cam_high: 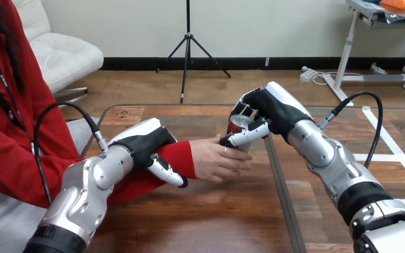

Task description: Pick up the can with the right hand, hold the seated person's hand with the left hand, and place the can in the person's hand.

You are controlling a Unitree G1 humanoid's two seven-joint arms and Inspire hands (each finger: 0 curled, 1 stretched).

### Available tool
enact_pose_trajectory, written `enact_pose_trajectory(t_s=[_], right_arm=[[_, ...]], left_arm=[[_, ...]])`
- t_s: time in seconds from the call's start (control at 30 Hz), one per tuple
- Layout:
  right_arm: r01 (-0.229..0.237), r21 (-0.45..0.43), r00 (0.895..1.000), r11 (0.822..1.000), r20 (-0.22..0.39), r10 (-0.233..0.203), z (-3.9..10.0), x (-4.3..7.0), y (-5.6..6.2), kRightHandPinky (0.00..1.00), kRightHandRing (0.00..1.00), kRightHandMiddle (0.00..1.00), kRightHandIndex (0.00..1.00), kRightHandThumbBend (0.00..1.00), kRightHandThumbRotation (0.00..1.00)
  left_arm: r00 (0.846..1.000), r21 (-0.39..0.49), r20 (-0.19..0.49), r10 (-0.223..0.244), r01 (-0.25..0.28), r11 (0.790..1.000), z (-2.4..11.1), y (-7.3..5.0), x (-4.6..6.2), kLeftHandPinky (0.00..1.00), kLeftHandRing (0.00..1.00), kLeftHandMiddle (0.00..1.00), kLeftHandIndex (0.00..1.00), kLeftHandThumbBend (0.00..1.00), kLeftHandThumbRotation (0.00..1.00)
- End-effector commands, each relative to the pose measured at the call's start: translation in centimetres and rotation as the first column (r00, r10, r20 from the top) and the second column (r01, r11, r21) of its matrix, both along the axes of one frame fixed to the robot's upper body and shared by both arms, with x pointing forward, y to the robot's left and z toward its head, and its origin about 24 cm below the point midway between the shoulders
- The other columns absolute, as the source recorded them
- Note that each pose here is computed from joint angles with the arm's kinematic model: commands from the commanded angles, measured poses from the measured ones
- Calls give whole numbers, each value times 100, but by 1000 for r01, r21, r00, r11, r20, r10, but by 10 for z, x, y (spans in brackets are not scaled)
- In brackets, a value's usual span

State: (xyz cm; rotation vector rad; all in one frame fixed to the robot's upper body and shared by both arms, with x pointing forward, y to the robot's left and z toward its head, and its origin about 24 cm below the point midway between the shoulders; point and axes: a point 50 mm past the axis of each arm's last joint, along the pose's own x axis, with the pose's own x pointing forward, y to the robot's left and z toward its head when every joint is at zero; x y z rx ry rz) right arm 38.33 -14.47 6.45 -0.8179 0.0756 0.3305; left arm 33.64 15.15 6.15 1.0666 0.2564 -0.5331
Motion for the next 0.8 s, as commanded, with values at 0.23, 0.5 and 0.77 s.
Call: enact_pose_trajectory(t_s=[0.23,0.5,0.77], right_arm=[[-229,-15,775,973,603,191,218,23,76,24,31,38,44,72,0],[-222,-23,767,975,614,189,219,22,76,17,22,30,44,72,0],[-225,-23,766,974,614,191,221,22,76,15,21,28,43,71,0]], left_arm=[[700,-212,709,-82,322,923,208,-59,14,16,23,31,30,59,0],[710,-211,699,-86,319,924,203,-58,14,17,23,32,31,58,0],[711,-210,697,-92,325,922,200,-57,14,18,24,33,32,57,0]])
